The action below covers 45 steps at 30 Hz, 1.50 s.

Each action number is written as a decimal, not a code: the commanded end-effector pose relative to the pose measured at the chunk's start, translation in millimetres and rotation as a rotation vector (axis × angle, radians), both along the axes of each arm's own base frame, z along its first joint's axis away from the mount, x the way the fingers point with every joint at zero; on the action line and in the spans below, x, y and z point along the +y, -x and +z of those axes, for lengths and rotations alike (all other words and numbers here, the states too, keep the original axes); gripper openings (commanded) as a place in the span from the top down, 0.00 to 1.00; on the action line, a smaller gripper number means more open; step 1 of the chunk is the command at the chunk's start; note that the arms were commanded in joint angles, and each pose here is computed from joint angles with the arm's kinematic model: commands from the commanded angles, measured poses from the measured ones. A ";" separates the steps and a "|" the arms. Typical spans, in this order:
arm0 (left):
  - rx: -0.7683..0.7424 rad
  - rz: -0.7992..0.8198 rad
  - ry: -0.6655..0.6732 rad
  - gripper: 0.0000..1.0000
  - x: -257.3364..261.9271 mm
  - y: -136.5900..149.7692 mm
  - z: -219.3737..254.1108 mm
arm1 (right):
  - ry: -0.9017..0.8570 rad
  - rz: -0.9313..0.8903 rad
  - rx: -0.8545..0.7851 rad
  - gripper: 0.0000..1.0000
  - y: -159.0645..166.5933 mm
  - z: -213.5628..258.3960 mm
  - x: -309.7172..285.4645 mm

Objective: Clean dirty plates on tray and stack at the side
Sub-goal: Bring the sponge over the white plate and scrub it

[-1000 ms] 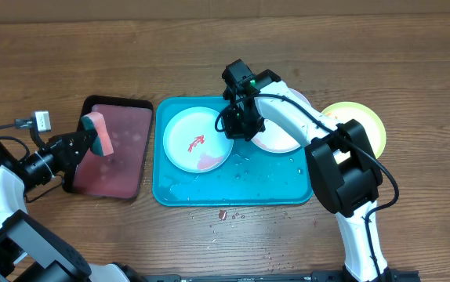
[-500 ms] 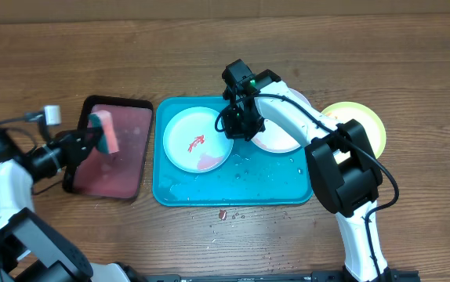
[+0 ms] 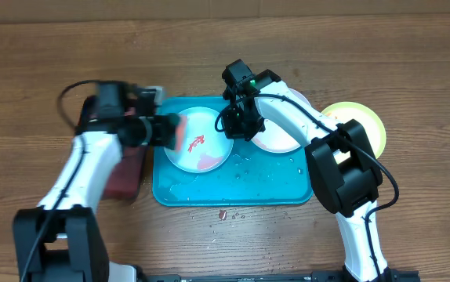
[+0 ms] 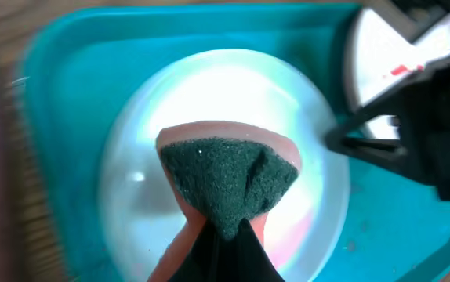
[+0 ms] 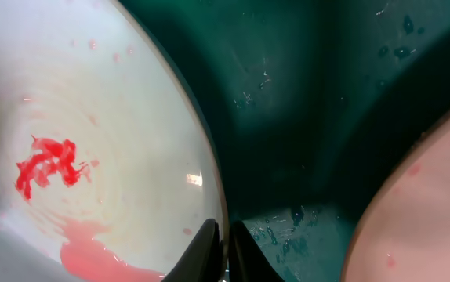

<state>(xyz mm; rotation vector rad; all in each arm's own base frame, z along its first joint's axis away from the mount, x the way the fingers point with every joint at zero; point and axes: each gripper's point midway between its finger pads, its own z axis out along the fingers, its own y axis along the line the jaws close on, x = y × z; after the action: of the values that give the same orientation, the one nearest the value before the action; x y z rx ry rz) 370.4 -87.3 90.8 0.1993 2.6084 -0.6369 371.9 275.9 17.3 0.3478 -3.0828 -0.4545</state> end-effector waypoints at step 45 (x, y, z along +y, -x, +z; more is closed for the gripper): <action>0.239 0.047 -0.186 0.96 -74.6 -16.9 -53.3 | 0.012 -0.001 0.003 0.92 0.0 -1.4 -0.7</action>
<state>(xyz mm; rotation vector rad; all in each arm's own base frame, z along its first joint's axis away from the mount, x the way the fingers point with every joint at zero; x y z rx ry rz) 388.3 -155.6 49.7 0.1870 2.8536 -0.3824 369.3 274.4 17.0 0.3441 -3.0729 -0.4453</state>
